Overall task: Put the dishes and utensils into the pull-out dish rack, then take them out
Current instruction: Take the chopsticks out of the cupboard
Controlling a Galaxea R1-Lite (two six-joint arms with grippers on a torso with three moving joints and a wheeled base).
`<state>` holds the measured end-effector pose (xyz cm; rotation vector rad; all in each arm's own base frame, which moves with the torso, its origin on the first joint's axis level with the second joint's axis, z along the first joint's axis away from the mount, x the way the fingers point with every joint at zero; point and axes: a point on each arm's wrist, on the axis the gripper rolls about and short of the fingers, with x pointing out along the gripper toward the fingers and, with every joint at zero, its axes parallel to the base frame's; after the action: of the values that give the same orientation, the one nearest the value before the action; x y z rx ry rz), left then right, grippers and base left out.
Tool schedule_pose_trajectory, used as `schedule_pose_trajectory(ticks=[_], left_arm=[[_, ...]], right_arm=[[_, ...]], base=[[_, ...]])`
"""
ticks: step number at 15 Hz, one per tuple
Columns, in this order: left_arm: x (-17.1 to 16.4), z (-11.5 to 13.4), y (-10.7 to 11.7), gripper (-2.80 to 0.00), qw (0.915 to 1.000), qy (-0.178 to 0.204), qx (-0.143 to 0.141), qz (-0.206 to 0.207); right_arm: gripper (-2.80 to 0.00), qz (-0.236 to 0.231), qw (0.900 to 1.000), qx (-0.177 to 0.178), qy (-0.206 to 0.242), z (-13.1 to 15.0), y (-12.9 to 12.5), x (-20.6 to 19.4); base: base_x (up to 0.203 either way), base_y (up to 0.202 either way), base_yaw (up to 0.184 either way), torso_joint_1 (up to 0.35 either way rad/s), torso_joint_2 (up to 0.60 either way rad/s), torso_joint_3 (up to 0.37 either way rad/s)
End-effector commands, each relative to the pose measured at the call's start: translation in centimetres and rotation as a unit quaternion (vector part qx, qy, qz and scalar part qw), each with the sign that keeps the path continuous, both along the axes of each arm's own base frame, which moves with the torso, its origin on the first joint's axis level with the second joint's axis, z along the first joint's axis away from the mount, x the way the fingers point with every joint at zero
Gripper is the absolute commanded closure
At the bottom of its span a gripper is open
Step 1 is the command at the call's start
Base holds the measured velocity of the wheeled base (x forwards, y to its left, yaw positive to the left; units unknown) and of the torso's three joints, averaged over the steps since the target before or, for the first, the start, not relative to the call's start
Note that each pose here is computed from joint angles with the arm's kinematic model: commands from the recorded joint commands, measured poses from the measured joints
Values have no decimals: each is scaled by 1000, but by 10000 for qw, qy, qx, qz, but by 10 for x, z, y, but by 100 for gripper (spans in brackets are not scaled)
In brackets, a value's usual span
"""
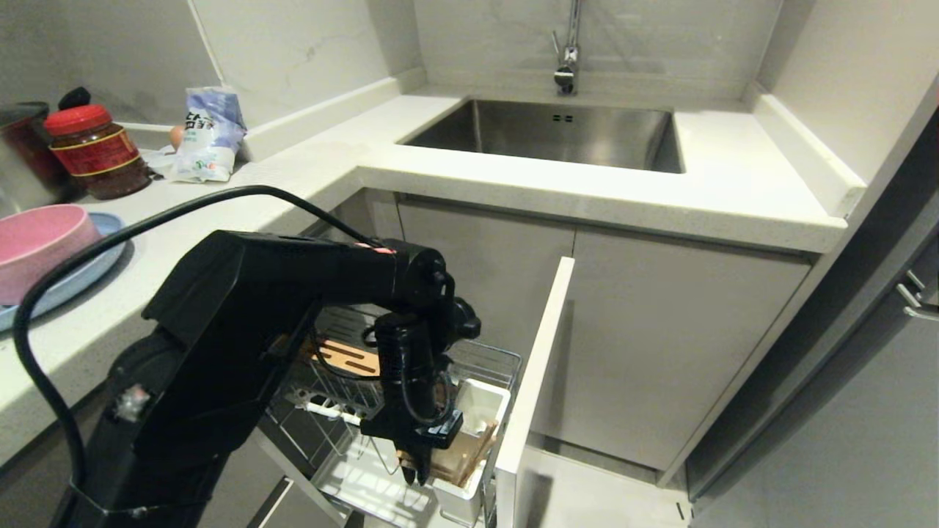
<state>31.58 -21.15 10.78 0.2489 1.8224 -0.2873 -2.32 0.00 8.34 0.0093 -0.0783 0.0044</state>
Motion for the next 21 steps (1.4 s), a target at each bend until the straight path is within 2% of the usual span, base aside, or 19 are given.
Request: schedule_pose_trajectory(ticks=[1, 6, 13, 19, 21], left_arm=[[-10, 24, 4, 0, 9998, -142, -111, -19], [-25, 53, 8, 0, 9992, -304, -233, -82], [-62, 111, 28, 0, 9962, -706, -430, -260], [-96, 161, 50, 0, 9852, -1397, -910, -400], [-115, 182, 64, 0, 9774, -1745, -1126, -396]], right_arm=[[0, 3, 9999, -1, 123, -7, 0, 2], [0, 3, 9999, 0, 123, -7, 0, 2], [0, 3, 9999, -1, 123, -7, 0, 2], [0, 3, 9999, -1, 123, -7, 0, 2], [0, 3, 9999, -1, 123, -7, 0, 2]], base=[[0, 0, 0, 0, 0, 0], [0, 0, 0, 0, 0, 0], [0, 0, 0, 0, 0, 0], [0, 0, 0, 0, 0, 0], [0, 0, 0, 0, 0, 0]])
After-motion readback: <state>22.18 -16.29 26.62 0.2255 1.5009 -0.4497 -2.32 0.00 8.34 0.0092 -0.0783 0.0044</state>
